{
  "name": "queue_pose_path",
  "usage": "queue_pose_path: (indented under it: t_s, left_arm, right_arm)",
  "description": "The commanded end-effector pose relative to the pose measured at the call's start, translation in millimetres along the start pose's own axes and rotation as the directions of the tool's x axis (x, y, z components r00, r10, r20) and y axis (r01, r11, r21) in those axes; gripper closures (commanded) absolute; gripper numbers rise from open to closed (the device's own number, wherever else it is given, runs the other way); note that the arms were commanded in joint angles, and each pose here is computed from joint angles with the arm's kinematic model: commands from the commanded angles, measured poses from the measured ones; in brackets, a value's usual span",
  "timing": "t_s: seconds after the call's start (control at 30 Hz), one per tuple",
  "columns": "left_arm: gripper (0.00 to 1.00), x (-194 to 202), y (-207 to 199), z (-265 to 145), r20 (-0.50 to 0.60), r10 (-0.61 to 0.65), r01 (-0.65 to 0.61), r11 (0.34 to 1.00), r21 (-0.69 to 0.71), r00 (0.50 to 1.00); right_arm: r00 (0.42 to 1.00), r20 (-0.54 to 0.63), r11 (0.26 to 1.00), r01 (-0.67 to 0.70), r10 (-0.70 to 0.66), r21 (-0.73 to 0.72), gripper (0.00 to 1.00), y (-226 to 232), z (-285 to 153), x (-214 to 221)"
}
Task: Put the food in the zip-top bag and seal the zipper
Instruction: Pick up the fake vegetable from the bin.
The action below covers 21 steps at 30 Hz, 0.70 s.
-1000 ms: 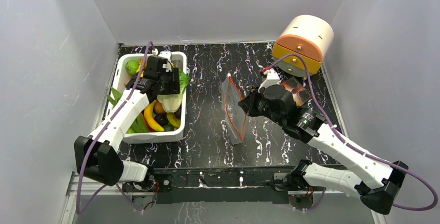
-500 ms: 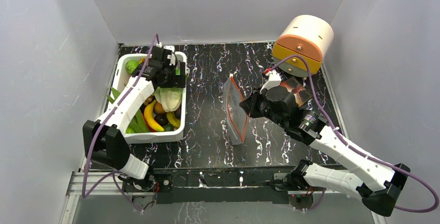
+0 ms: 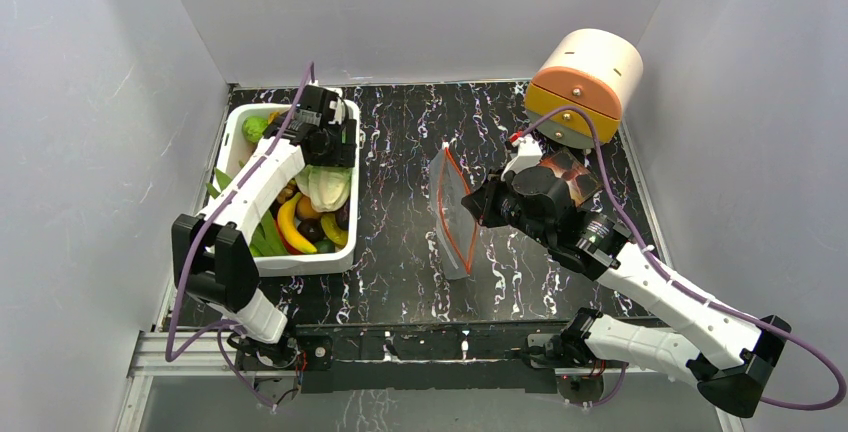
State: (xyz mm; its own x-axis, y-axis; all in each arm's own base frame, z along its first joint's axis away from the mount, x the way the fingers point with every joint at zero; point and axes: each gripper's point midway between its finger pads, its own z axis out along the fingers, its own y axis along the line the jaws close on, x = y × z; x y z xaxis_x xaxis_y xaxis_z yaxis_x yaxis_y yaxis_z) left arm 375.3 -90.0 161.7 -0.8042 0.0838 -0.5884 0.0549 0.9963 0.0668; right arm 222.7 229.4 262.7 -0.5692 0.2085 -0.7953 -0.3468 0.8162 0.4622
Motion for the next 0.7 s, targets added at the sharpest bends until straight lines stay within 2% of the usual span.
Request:
queue_pose_path:
  t_s: [0.0,0.27,0.67]
  left_arm:
    - [0.31,17.9,6.4,1.1,-0.063,0.022,-0.023,1.0,-0.013,0.998]
    - [0.5,40.7,10.2,2.6,-0.119,0.01,-0.014,0.999,-0.031,0.993]
    - [0.92,13.2,-1.3,-31.3,0.007,-0.026,0.026,0.998,0.065,1.0]
  right_arm:
    - [0.997,0.072,0.999,-0.015,0.018,-0.041,1.0,10.2,-4.4,-19.5]
    - [0.998,0.059,0.998,-0.019,0.022,-0.059,1.0,14.3,-1.5,-17.1]
    - [0.997,0.067,0.998,-0.044,0.047,-0.042,1.0,12.1,0.3,-18.4]
